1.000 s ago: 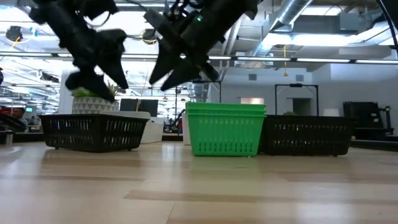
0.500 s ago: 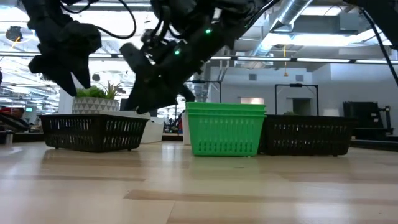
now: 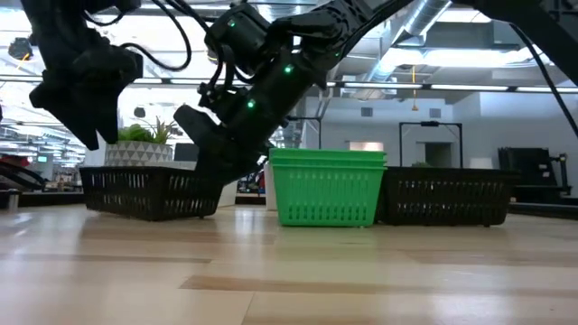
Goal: Stack baskets by color
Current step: Stack the left black bin on top of the right black bins
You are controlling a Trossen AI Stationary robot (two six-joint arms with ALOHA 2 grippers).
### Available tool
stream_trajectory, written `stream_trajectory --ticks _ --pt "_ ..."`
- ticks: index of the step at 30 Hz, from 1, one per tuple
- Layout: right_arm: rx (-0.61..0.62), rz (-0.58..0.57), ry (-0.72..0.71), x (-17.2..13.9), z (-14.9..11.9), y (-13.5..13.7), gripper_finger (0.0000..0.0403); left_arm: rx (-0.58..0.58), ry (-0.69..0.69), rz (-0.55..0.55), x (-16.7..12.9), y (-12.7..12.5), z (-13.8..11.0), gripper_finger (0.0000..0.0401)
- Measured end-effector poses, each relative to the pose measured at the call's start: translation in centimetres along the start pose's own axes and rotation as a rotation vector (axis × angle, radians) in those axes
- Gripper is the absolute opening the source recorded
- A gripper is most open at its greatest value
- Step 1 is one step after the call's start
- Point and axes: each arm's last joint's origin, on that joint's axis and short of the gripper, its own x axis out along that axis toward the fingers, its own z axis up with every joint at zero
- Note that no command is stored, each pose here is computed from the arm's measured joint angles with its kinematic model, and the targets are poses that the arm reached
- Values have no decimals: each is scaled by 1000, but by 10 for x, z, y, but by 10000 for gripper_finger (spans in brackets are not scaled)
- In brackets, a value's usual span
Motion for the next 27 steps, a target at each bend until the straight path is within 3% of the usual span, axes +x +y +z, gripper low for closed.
stream_trajectory --ticks 4,11,19,27 --pt "10 -12 42 -1 -5 1 143 17 -12 34 8 -3 -2 254" --pt "48 -25 74 -2 -8 0 16 59 -61 23 1 -6 4 254" --pt "92 -8 -24 -28 25 -13 7 54 -120 -60 -40 -3 17 254" --pt "-27 -55 -52 -123 76 -54 6 15 -265 -137 -75 7 27 254"
